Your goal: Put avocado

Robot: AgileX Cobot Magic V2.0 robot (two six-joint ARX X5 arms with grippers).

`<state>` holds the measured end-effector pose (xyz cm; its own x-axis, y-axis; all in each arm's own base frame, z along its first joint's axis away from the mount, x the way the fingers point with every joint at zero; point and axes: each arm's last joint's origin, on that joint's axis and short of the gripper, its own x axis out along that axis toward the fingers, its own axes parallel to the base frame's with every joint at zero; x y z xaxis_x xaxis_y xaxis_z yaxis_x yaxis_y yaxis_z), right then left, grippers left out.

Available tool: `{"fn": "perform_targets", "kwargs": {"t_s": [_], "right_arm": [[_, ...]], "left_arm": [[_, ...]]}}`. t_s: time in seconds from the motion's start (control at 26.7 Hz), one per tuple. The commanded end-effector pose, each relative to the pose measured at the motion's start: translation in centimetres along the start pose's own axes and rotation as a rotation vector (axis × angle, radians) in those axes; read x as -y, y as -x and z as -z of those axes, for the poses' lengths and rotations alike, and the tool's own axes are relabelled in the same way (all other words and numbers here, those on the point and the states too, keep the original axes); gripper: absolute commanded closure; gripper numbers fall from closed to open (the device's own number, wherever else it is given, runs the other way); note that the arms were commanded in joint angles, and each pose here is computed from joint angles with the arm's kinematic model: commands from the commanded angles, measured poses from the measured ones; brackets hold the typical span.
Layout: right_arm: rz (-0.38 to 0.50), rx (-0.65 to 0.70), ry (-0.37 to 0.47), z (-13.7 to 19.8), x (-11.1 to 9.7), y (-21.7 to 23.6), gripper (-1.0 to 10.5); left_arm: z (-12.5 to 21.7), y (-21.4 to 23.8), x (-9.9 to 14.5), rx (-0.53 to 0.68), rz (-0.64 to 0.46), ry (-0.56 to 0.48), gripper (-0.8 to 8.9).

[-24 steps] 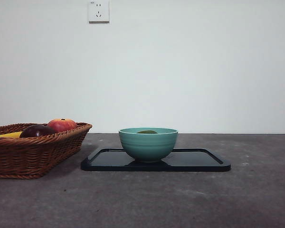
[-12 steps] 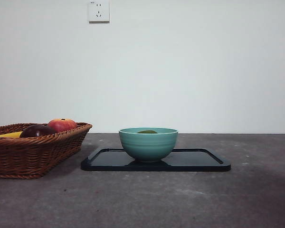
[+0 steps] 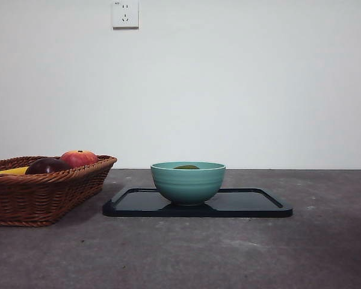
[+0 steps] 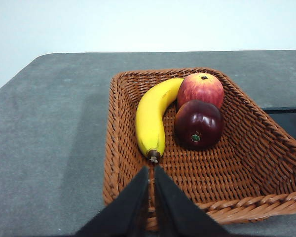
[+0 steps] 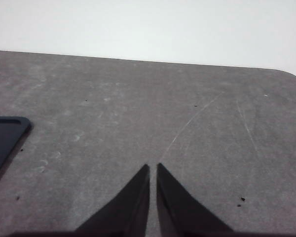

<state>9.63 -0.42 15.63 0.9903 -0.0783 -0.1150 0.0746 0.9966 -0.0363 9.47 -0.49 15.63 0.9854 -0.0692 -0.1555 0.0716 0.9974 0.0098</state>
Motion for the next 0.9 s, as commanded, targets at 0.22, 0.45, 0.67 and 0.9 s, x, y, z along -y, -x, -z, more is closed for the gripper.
{"fn": "perform_targets", "kwargs": {"t_s": [0.22, 0.45, 0.67, 0.9], "right_arm": [[0.012, -0.055, 0.012, 0.65, 0.06, -0.02, 9.3], [-0.006, -0.056, -0.002, 0.66, 0.01, -0.02, 9.3], [-0.02, -0.055, -0.003, 0.66, -0.03, -0.02, 9.3], [-0.019, -0.033, -0.003, 0.45, -0.03, -0.03, 9.3]], "left_arm": [[0.71, -0.19, 0.04, -0.023, 0.01, -0.008, 7.94], [0.71, -0.19, 0.04, -0.023, 0.01, -0.008, 7.94], [0.71, -0.19, 0.04, -0.023, 0.01, -0.008, 7.94], [0.71, -0.19, 0.04, -0.023, 0.009, -0.008, 7.94]]}}
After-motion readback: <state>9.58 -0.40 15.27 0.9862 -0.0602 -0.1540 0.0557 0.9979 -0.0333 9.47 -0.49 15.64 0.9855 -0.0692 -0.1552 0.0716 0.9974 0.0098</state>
